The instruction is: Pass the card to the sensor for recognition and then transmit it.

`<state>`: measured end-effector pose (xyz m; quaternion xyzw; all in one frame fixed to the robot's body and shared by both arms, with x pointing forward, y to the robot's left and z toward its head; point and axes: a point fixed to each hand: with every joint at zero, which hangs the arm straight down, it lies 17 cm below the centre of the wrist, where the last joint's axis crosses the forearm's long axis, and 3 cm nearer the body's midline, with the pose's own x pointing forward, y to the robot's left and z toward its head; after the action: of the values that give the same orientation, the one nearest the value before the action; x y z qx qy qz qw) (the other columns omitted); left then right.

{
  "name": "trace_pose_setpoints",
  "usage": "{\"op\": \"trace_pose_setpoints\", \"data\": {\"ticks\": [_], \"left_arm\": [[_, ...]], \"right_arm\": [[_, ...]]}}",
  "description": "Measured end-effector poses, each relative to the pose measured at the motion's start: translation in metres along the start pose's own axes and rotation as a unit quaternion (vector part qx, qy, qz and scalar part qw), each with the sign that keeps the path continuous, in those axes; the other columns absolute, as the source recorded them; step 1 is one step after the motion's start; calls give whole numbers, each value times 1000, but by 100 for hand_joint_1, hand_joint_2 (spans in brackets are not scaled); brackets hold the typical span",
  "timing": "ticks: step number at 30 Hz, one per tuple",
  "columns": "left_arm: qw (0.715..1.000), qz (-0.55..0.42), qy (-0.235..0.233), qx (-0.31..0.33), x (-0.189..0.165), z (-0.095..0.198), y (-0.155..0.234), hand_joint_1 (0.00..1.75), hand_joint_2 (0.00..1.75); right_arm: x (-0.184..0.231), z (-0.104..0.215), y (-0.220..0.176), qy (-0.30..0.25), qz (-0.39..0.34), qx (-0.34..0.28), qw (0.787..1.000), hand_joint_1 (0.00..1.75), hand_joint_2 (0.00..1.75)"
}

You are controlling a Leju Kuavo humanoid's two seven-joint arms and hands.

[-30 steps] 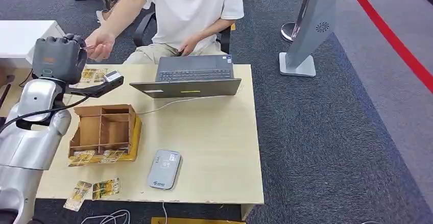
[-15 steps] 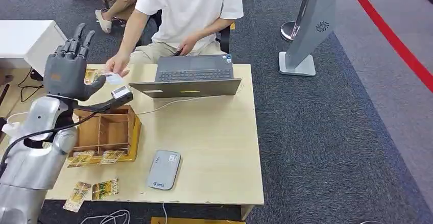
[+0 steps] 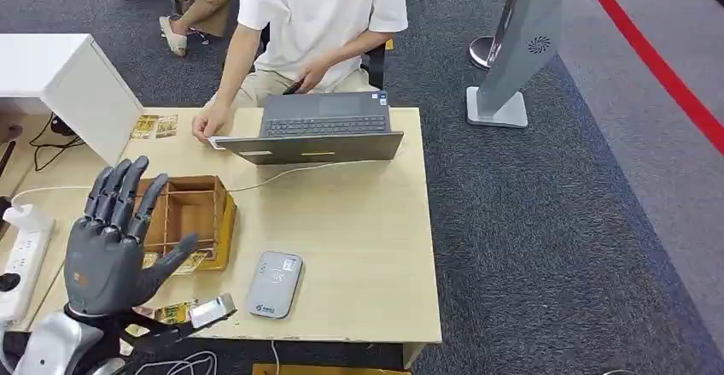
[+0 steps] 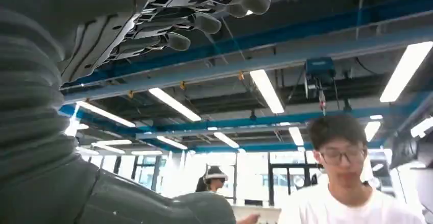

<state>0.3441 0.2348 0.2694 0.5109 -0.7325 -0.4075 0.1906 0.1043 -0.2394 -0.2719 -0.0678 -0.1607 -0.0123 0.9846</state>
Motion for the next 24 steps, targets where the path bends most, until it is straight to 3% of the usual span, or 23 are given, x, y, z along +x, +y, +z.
{"op": "trace_pose_setpoints", "data": {"ticks": [4,12,17,24], "left_arm": [[998,26,10,-47,18,38,-22,0,175],[987,53,65,-134,7,107,-87,0,175],[981,48,86,-170,-4,138,-114,0,175],[976,23,81,-200,-17,164,-134,0,175]], "right_arm": [[-3,0,-1,3,9,0,1000,0,0],[1,-1,-4,0,19,-6,1000,0,0],[1,-1,-4,1,22,-6,1000,0,0],[4,-1,-2,-6,33,-2,999,0,0]]}}
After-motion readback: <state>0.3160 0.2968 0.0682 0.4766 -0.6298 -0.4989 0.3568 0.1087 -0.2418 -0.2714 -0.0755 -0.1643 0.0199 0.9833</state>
